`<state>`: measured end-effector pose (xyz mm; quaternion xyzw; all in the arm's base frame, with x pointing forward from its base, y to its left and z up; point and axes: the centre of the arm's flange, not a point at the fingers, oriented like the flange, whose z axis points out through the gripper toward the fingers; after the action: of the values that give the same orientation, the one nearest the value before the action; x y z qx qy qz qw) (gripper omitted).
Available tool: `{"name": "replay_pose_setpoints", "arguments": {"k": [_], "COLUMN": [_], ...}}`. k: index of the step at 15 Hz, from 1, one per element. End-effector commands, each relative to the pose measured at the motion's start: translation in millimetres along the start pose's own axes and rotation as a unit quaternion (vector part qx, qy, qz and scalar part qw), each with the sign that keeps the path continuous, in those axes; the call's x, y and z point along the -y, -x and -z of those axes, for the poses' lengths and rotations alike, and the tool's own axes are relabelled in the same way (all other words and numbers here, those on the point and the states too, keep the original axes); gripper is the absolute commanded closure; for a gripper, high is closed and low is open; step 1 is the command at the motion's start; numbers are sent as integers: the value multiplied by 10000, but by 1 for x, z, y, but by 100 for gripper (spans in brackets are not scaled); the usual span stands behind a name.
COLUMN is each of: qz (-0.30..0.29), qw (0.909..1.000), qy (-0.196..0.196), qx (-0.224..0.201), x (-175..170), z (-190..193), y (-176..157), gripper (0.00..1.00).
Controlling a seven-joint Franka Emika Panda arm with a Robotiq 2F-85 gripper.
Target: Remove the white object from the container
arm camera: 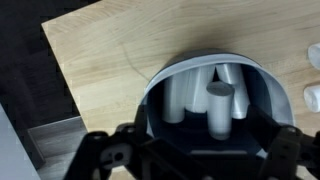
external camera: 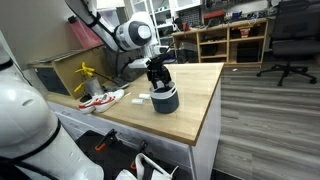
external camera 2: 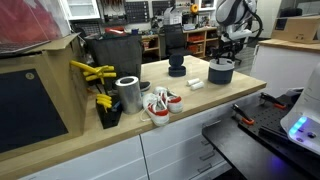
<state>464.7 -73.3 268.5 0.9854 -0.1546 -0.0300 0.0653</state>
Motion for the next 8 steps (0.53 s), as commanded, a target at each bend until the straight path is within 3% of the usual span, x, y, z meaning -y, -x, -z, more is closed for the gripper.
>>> {"name": "replay_pose_setpoints", "arguments": {"k": [1,3,8], "qz": [-177,-221,-364], "qw": [9997,9996,9990], "qy": [31,69,173], "qx": [-137,-153,-205], "x": [13,18,25], "z": [-8,-16,-35], "y": [-12,-13,-19], "gripper": [0,2,18]}}
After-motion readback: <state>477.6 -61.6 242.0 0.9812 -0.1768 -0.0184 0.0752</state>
